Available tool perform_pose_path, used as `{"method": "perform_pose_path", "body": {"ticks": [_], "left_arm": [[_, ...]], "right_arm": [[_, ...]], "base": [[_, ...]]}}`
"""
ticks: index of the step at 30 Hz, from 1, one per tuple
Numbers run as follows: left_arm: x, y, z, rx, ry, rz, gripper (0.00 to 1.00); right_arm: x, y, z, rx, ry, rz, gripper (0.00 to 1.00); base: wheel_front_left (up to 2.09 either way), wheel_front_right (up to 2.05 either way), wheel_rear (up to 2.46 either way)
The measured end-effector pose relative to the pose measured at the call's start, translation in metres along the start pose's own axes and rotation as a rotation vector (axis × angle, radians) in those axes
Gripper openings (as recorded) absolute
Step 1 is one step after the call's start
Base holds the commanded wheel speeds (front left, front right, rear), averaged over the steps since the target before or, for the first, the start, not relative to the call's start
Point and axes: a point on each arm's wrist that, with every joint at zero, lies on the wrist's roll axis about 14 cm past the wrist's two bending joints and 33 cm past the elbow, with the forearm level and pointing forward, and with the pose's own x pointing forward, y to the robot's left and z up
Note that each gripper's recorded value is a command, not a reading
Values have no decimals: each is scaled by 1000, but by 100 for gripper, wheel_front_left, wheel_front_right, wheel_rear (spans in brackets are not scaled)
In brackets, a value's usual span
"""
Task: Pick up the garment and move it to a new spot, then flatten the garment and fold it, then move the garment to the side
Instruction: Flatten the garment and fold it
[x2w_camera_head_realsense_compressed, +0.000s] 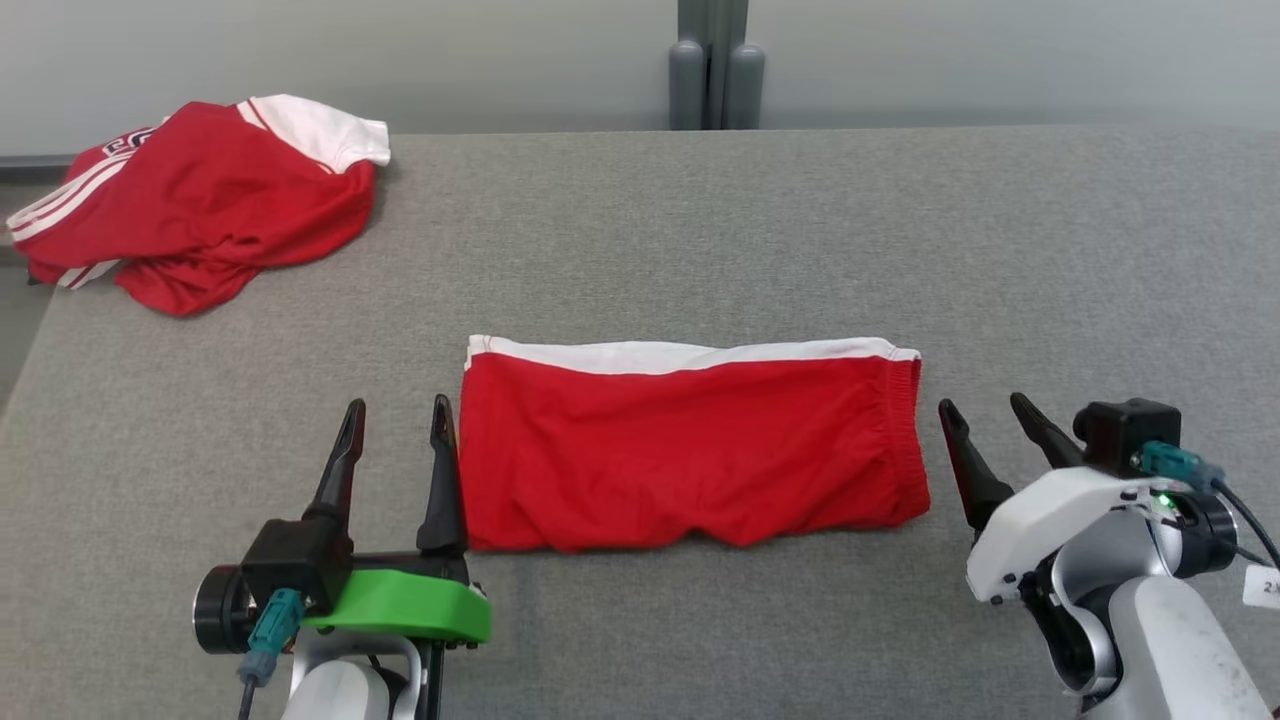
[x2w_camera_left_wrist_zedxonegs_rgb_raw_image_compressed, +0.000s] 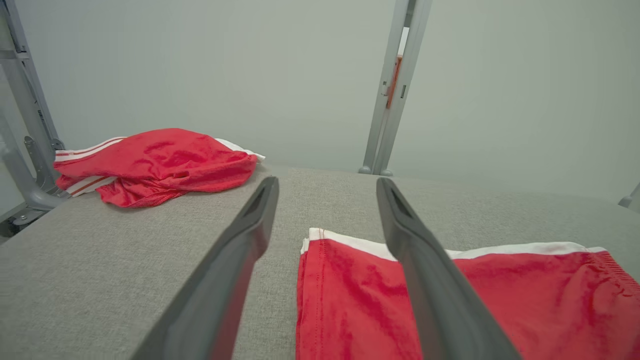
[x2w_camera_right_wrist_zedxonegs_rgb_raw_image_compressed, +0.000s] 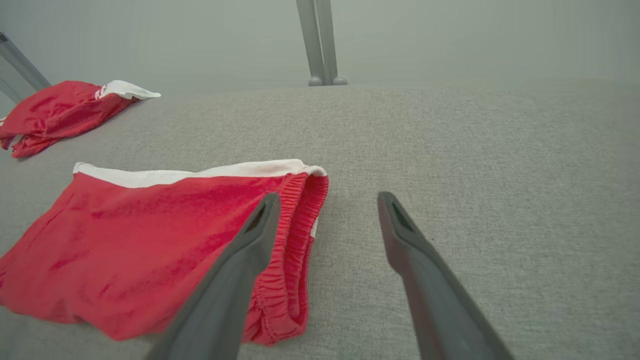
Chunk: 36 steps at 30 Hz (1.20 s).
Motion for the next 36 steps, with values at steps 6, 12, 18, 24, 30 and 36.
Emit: {"method": "perform_pose_path", "body": {"ticks": [6, 12, 18, 24, 30, 36], "left_arm": [[-8, 23, 5, 1, -12, 78, 100], [-20, 41, 2, 12, 0, 136, 100], [-28, 56, -1, 28, 13, 182, 100], [-28, 60, -2, 39, 17, 193, 100], [-20, 48, -7, 40, 26, 152, 100], [-11, 32, -11, 31, 33, 101, 100]], "right_arm": [[22, 15, -19, 59, 176, 70, 100], [32, 18, -62, 108, 414, 88, 100], [39, 26, -83, 161, 537, 113, 73], [47, 25, -79, 164, 539, 119, 0], [47, -4, -62, 137, 517, 76, 0], [29, -83, -34, 67, 481, -75, 0]], "base": [[0, 0, 0], [0, 0, 0], [0, 0, 0], [0, 0, 0], [0, 0, 0], [0, 0, 0]]}}
